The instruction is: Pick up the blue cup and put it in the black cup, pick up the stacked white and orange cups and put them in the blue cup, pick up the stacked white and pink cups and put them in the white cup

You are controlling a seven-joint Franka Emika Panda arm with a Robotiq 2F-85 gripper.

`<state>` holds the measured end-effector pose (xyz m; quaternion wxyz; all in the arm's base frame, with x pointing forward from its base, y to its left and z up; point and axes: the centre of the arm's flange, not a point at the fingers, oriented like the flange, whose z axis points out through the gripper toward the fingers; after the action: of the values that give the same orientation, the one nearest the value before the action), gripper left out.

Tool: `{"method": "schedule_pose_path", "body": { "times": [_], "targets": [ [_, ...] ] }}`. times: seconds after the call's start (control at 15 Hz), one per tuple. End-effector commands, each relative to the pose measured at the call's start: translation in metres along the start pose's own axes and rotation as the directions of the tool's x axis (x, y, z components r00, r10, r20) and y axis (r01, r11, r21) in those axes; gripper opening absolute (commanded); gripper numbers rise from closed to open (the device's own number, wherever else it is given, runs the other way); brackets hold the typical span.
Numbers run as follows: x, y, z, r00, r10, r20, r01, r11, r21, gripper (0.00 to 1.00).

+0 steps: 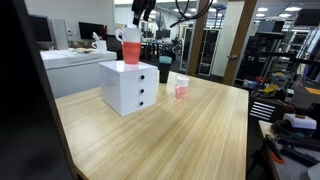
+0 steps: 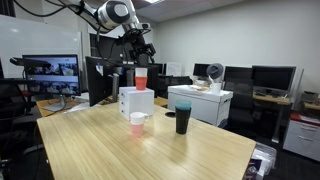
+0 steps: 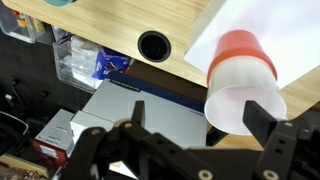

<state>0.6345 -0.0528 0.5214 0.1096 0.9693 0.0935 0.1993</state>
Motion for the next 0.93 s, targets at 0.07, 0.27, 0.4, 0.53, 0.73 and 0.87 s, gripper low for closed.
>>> {"method": "schedule_pose_path", "body": {
  "times": [0.07,0.27,0.4,0.53,0.73,0.87],
  "targets": [
    [-0.013,-0.013,0.016,0.998,-0.057,-0.038,0.058,0.998,0.025,1.00],
    [-0.017,-0.018,0.031,0.997,-0.061,-0.057,0.063,0.998,0.025,1.00],
    [-0.019,-0.020,0.041,0.996,-0.055,-0.064,0.057,0.998,0.023,1.00],
    [-0.021,-0.021,0.049,0.997,-0.053,-0.060,0.054,0.998,0.024,1.00],
    [-0.020,-0.019,0.050,0.996,-0.052,-0.072,0.053,0.998,0.021,0.87],
    [-0.020,-0.018,0.051,0.996,-0.052,-0.073,0.054,0.998,0.020,0.69]
  ]
}}
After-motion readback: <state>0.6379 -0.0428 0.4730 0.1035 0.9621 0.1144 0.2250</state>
